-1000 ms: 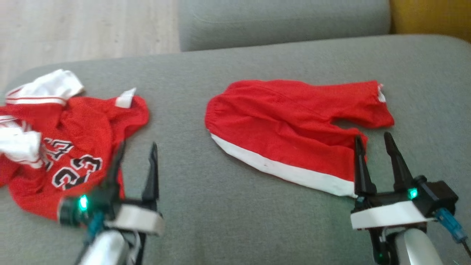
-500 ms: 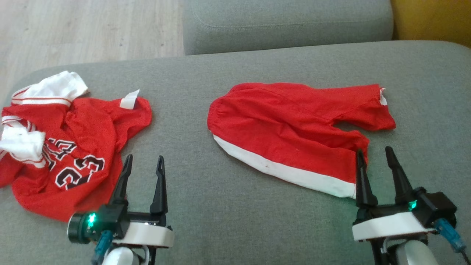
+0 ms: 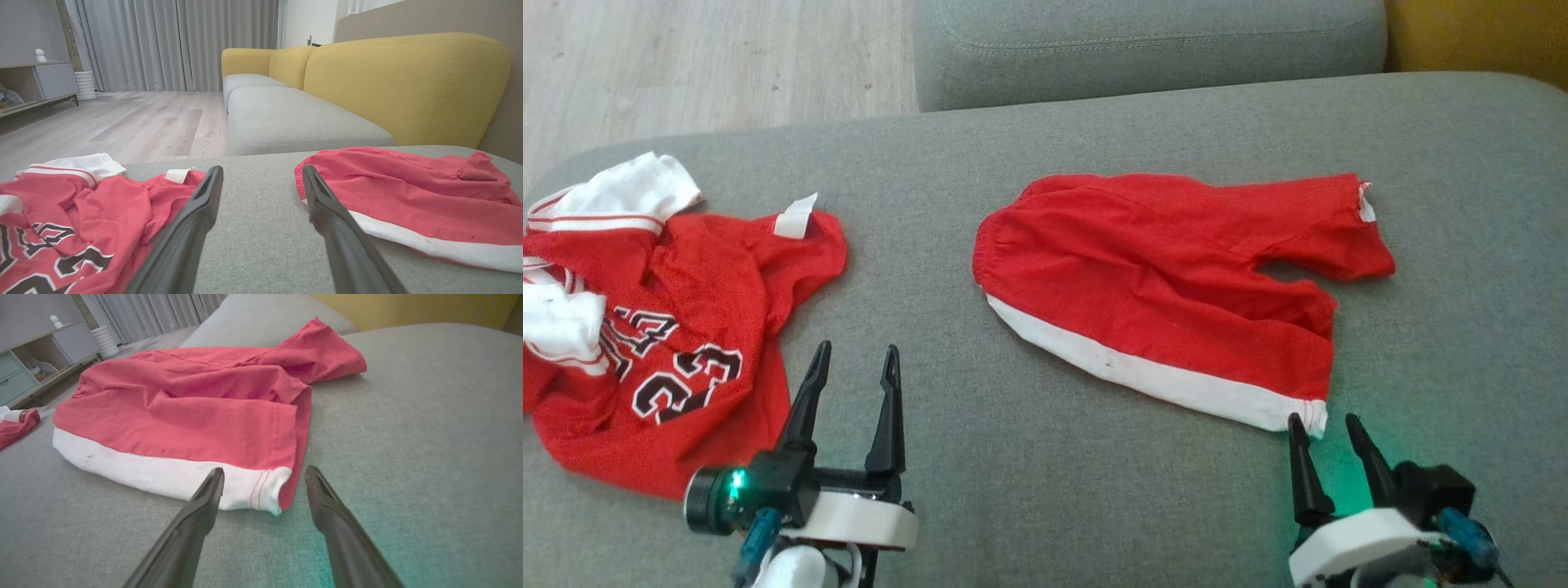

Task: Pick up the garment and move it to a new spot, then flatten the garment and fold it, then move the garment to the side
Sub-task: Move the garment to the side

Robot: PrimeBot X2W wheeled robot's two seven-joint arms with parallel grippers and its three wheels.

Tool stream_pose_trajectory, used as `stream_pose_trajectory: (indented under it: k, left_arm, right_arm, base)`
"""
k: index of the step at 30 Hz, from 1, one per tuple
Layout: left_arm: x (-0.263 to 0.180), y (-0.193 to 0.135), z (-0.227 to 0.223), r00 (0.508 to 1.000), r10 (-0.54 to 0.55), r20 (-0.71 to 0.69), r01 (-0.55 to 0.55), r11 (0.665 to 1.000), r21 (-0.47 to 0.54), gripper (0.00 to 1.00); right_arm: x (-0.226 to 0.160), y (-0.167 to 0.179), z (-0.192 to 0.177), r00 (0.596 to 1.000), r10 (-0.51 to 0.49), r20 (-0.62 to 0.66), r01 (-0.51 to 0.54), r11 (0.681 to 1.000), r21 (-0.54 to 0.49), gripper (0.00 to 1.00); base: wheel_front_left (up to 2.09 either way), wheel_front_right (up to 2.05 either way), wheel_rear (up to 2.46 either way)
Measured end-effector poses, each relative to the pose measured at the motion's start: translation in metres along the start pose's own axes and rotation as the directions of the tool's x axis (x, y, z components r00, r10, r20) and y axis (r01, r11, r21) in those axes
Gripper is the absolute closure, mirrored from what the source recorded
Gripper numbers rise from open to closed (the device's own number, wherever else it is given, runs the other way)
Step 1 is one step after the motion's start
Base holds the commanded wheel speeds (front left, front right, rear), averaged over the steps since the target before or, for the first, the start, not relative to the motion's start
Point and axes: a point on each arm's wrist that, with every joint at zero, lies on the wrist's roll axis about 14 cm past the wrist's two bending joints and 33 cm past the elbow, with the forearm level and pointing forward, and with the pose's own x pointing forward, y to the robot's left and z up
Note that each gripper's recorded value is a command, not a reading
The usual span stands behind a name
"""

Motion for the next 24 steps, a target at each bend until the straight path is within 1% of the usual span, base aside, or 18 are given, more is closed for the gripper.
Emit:
stream_pose_trajectory:
  k: [7,14,20,24]
  left_arm:
    - [0.0,0.004,-0.003,1.0,0.006,-0.009,-0.006,1.0,0.003,0.0]
    - [0.0,0.007,-0.004,1.0,0.012,-0.009,-0.012,1.0,0.01,0.0]
    - [0.0,0.007,-0.003,1.0,0.01,-0.007,-0.01,1.0,0.012,0.0]
    - [0.001,0.005,-0.003,1.0,0.006,-0.008,-0.006,1.0,0.012,0.0]
  right_arm:
    - [0.016,0.008,-0.005,0.999,0.024,-0.031,-0.023,1.0,0.013,0.0]
    - [0.016,0.009,-0.024,0.995,0.024,-0.101,-0.02,0.999,0.035,0.0]
    - [0.016,0.005,-0.024,0.995,0.008,-0.103,-0.003,0.999,0.048,0.0]
    - [0.015,0.012,-0.025,0.994,0.03,-0.103,-0.025,0.999,0.048,0.0]
  base:
    - [0.0,0.0,0.0]
    - [0.0,0.0,0.0]
    - [0.0,0.0,0.0]
    - [0.0,0.0,0.0]
